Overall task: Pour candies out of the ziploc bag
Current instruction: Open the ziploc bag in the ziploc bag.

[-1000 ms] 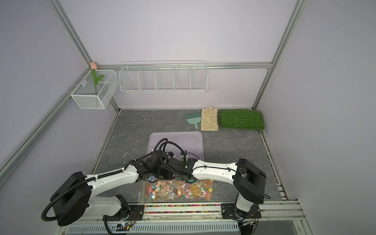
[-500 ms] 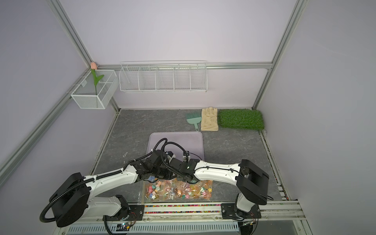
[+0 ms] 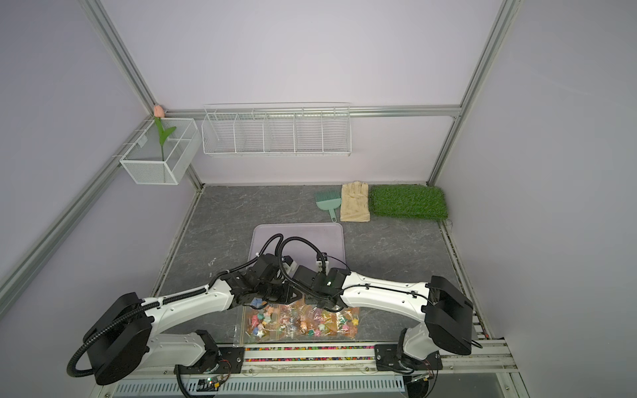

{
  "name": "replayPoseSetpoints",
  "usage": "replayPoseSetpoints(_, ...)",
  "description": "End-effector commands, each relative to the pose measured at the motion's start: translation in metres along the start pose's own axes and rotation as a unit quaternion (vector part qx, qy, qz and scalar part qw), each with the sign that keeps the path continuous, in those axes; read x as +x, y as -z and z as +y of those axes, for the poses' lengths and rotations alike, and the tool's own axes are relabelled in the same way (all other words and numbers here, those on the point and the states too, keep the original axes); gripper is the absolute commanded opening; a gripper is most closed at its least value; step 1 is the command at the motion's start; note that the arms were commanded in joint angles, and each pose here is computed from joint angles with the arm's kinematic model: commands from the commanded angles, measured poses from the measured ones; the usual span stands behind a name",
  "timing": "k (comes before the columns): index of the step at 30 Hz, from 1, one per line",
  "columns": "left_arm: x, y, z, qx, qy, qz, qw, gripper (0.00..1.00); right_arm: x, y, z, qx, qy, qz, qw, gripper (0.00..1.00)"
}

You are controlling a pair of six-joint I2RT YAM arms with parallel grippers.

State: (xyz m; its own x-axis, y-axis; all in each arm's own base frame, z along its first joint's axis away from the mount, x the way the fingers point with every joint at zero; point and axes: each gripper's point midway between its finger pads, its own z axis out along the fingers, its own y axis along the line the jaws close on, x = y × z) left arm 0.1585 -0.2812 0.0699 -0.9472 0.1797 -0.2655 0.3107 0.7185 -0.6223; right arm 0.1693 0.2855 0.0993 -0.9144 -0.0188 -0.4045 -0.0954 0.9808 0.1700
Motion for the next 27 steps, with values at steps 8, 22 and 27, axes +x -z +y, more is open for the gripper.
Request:
replayPoseSetpoints(8,-0.011,0.014,0.003,-0.023,-0.002,-0.037,0.999,0.0,-0.003,0.02,0.001,0.001,0.031,0.003,1.0,0.07)
replayPoseSetpoints(22,-0.008,0.018,0.023,-0.071,0.008,-0.046,0.996,0.0,-0.02,0.039,-0.02,0.014,0.014,-0.025,0.999,0.07)
replayPoseSetpoints(27,-0.01,0.019,0.021,-0.071,0.005,-0.049,0.996,0.0,-0.02,0.035,-0.008,-0.006,0.027,-0.018,0.999,0.07)
